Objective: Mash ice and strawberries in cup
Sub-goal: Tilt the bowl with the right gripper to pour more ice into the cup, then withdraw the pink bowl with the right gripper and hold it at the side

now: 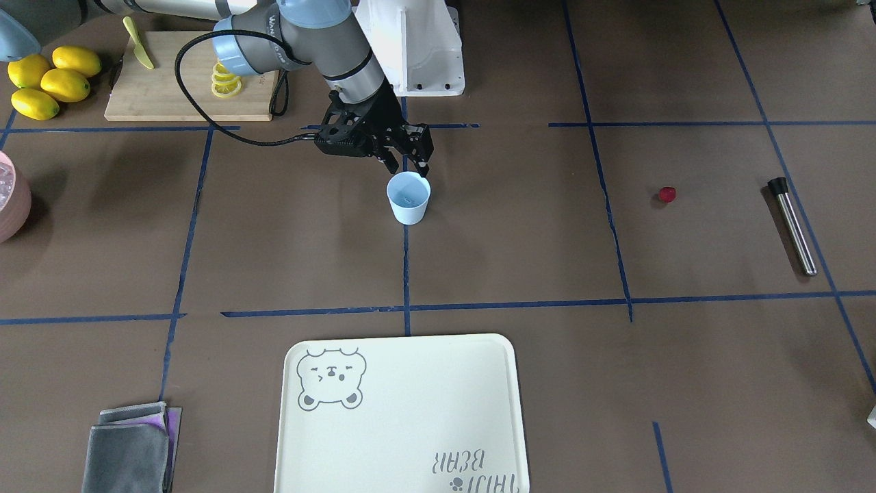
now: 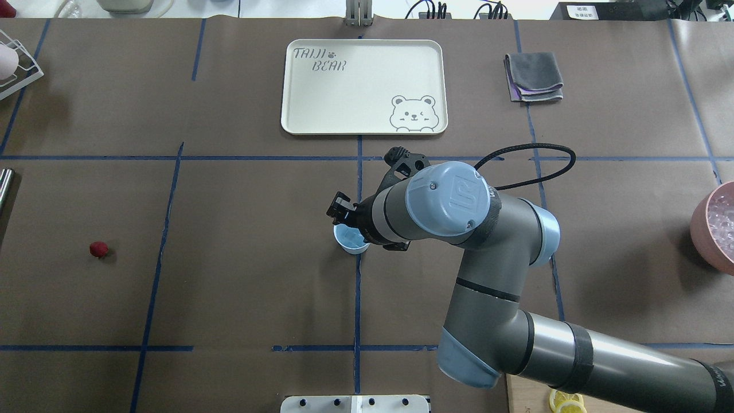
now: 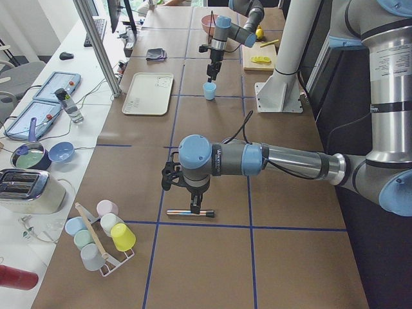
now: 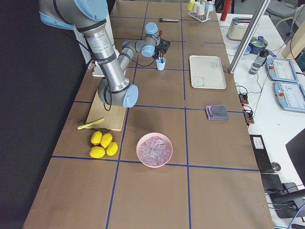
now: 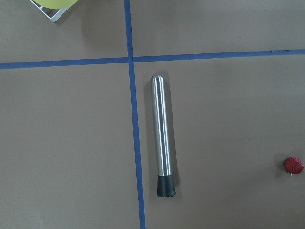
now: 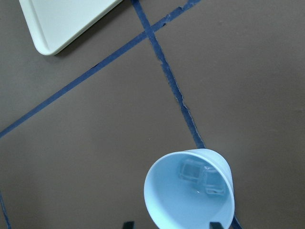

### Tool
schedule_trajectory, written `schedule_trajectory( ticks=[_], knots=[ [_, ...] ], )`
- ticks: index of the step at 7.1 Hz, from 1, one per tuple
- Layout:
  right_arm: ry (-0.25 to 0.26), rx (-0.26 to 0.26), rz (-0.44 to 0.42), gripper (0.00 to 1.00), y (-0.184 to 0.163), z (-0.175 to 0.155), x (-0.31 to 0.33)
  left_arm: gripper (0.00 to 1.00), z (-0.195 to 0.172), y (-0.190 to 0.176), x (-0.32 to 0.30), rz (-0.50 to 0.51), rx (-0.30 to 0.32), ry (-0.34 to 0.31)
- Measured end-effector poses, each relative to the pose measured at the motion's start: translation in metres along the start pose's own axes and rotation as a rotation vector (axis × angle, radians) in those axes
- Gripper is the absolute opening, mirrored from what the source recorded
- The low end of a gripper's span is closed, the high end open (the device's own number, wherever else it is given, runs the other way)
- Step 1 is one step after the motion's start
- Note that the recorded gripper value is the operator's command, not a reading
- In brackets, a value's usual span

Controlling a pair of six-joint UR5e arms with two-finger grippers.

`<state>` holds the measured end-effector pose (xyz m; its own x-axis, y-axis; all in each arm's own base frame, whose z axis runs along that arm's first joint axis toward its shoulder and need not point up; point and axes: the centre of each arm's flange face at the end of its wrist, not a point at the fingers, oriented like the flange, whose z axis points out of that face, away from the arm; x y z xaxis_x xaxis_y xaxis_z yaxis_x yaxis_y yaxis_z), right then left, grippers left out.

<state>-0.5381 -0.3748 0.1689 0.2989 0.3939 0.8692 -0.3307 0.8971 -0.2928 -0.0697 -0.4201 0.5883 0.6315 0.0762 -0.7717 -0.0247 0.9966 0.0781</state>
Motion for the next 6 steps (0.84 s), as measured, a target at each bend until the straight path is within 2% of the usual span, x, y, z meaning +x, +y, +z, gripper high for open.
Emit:
schedule_trajectory(
  ticks=[1, 2, 3, 4, 6],
  knots=[
    [-0.008, 0.003, 0.002, 0.77, -0.011, -0.017, 0.011, 1.00, 0.000, 0.000, 0.000, 0.000, 0.000, 0.000],
    [0.003, 0.001, -0.004, 0.79, -0.038, -0.044, 0.044, 1.00, 0.000, 0.000, -0.001, 0.000, -0.001, 0.000],
    [0.037, -0.011, -0.034, 0.81, -0.082, -0.079, 0.090, 1.00, 0.001, 0.000, -0.001, -0.001, -0.002, 0.000],
    [0.083, -0.026, -0.087, 0.97, -0.133, -0.118, 0.144, 1.00, 0.001, 0.000, -0.002, -0.002, -0.003, 0.000],
    [0.187, -0.019, -0.242, 0.97, -0.218, -0.181, 0.262, 1.00, 0.002, 0.000, -0.002, -0.003, -0.003, 0.000]
  ],
)
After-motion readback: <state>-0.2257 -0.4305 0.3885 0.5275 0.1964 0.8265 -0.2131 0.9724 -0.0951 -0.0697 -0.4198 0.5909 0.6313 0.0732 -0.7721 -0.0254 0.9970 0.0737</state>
